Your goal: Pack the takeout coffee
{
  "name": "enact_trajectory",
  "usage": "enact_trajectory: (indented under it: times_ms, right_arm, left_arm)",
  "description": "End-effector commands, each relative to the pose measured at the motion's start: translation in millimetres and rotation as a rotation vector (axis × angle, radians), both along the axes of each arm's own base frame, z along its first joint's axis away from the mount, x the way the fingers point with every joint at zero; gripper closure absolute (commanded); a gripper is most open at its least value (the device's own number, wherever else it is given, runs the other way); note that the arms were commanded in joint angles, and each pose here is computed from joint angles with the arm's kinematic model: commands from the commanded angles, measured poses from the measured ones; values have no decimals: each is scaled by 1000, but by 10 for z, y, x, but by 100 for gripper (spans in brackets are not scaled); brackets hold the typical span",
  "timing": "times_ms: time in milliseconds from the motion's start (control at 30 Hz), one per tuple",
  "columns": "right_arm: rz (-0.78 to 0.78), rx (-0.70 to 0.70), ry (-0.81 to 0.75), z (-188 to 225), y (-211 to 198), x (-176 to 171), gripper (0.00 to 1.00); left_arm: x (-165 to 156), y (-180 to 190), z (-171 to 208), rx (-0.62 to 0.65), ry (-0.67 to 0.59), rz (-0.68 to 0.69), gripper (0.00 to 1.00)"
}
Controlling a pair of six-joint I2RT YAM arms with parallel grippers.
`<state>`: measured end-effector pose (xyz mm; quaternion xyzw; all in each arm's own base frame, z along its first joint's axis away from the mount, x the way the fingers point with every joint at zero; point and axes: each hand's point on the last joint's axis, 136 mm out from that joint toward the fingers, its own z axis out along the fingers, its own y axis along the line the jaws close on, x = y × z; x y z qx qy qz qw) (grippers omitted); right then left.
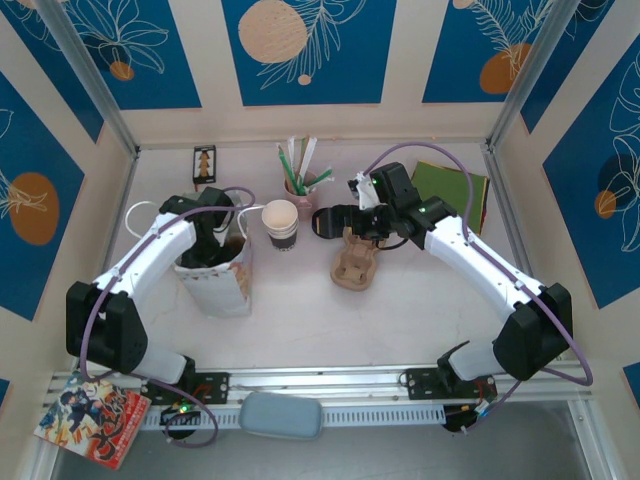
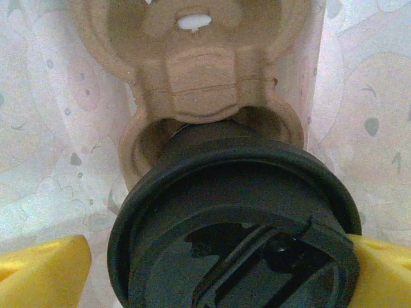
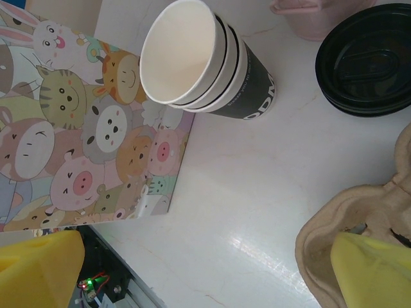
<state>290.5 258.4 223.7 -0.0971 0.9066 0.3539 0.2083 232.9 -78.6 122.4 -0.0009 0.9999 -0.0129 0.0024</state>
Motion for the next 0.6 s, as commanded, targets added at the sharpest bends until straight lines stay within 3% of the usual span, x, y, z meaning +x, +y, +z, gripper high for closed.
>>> enact_trajectory:
  times_ms: [0, 567]
  right_arm:
    - [10, 9, 3, 17, 13, -55, 1]
    - [11, 10, 5, 14, 16, -65, 1]
  left_arm:
    - [-120, 138, -7, 41, 33, 29, 4]
    - [-130, 136, 47, 34, 20, 35, 4]
